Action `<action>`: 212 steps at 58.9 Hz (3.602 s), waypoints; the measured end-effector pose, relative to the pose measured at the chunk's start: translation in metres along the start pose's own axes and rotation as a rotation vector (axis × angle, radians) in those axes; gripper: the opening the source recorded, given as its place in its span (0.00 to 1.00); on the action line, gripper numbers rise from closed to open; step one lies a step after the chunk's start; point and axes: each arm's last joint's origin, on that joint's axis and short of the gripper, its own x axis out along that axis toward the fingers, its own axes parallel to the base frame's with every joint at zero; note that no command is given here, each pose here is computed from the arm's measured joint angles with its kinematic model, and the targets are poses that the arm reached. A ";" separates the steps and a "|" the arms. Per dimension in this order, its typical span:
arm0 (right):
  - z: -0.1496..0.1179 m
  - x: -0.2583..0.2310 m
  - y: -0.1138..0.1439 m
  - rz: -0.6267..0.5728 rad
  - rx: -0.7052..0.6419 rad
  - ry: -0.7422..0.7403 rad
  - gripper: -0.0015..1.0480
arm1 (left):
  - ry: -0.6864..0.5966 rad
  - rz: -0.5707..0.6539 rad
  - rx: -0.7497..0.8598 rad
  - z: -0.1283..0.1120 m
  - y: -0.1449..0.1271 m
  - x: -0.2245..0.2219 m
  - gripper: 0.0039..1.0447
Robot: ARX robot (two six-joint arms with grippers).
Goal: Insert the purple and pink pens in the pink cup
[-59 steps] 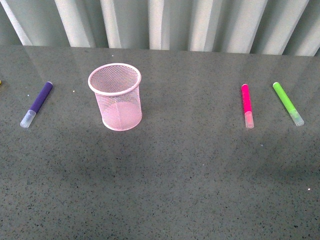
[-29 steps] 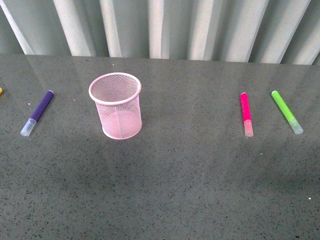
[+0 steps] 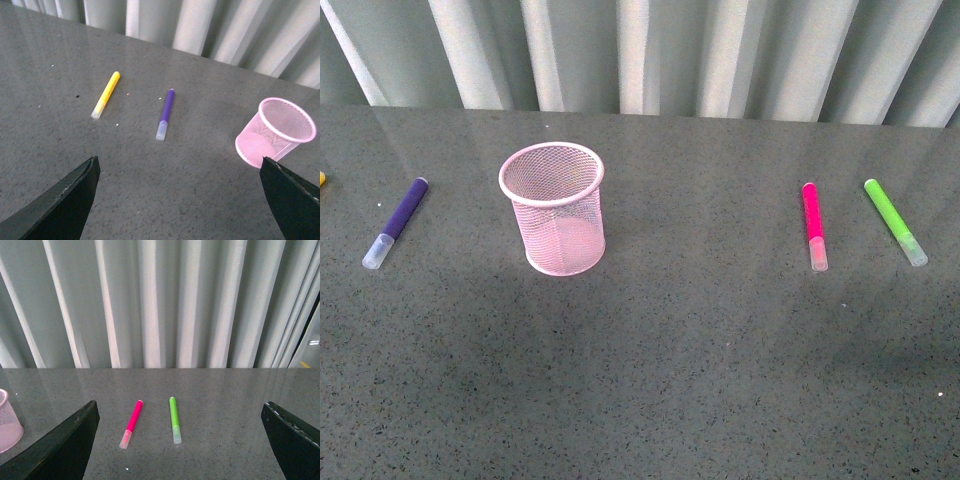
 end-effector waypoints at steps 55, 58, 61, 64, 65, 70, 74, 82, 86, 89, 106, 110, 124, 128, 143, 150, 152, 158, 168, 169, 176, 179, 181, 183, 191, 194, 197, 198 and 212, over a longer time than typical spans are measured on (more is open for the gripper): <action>0.000 0.000 0.000 0.000 0.000 0.000 0.93 | 0.605 -0.050 0.304 0.062 -0.043 0.242 0.94; 0.000 0.000 0.000 0.000 0.000 0.000 0.93 | 0.610 -0.044 0.319 0.060 -0.041 0.250 0.94; 0.000 0.000 0.000 0.000 0.000 0.000 0.93 | 0.616 -0.035 0.329 0.058 -0.040 0.259 0.94; 0.000 0.000 0.000 0.000 0.000 0.000 0.93 | 0.625 -0.034 0.334 0.056 -0.038 0.264 0.94; 0.000 0.000 0.000 0.000 0.000 0.000 0.93 | 0.626 -0.033 0.336 0.056 -0.038 0.265 0.94; 0.000 0.000 0.000 0.000 0.000 0.000 0.93 | 0.645 -0.033 0.344 0.051 -0.035 0.273 0.94; 0.000 0.000 0.000 0.000 0.000 0.000 0.93 | 0.664 -0.041 0.345 0.046 -0.032 0.280 0.94; 0.000 0.000 0.000 0.000 0.000 0.000 0.93 | 0.686 -0.040 0.353 0.038 -0.029 0.291 0.94; 0.000 0.000 0.000 0.000 0.000 0.000 0.93 | 0.702 -0.039 0.354 0.034 -0.028 0.298 0.94; 0.000 0.000 0.000 0.000 0.000 0.000 0.93 | 0.708 -0.037 0.353 0.032 -0.028 0.303 0.94; 0.000 0.000 0.000 0.000 0.000 0.000 0.93 | 0.761 -0.006 0.355 0.019 -0.022 0.332 0.94; 0.000 0.000 0.000 0.000 0.000 0.000 0.93 | 0.772 -0.001 0.354 0.017 -0.021 0.336 0.94; 0.000 0.000 0.000 0.000 0.000 0.000 0.93 | 0.802 0.010 0.350 0.014 -0.017 0.349 0.94; 0.000 0.000 0.000 0.000 0.000 0.000 0.93 | 0.807 0.011 0.350 0.013 -0.017 0.351 0.94; 0.000 0.000 0.000 0.000 0.000 0.000 0.93 | 0.819 0.016 0.353 0.014 -0.017 0.356 0.94; 0.000 0.000 0.000 0.000 0.000 0.000 0.93 | 0.825 0.018 0.355 0.014 -0.018 0.357 0.94; 0.000 0.000 0.000 0.000 0.000 0.000 0.93 | 0.829 0.021 0.357 0.014 -0.018 0.357 0.94; 0.000 0.000 0.000 0.000 0.000 0.000 0.93 | 0.840 0.012 0.356 0.013 -0.019 0.357 0.80; 0.000 0.000 0.000 0.000 0.000 0.000 0.93 | 0.866 0.002 0.355 0.011 -0.019 0.356 0.42; 0.000 0.000 0.000 0.000 0.000 0.000 0.93 | 0.866 0.000 0.354 0.011 -0.019 0.356 0.39; 0.000 0.000 0.000 0.000 0.000 0.000 0.93 | 0.873 -0.002 0.347 0.009 -0.016 0.355 0.21; 0.000 0.000 0.000 0.000 0.000 0.000 0.93 | 0.871 0.001 0.345 0.008 -0.014 0.355 0.14; 0.000 0.000 0.000 0.000 0.000 0.000 0.93 | 0.867 0.006 0.344 0.008 -0.012 0.354 0.12; 0.000 0.000 0.000 0.000 0.000 0.000 0.93 | 0.864 0.004 0.338 0.008 -0.011 0.353 0.12; 0.000 0.000 0.000 0.000 0.000 0.000 0.93 | 0.815 0.003 0.303 0.008 -0.007 0.348 0.12; 0.000 0.000 0.000 0.000 0.000 0.000 0.93 | 0.739 0.003 0.297 0.006 -0.007 0.343 0.11; 0.000 0.000 0.000 0.000 0.000 0.000 0.93 | 0.692 -0.028 0.271 0.004 -0.008 0.339 0.11; 0.000 0.000 0.000 0.000 0.000 0.000 0.93 | 0.680 -0.033 0.262 0.004 -0.009 0.338 0.11; 0.000 0.000 0.000 0.000 0.000 0.000 0.93 | 0.316 -0.139 0.157 0.038 -0.036 0.300 0.11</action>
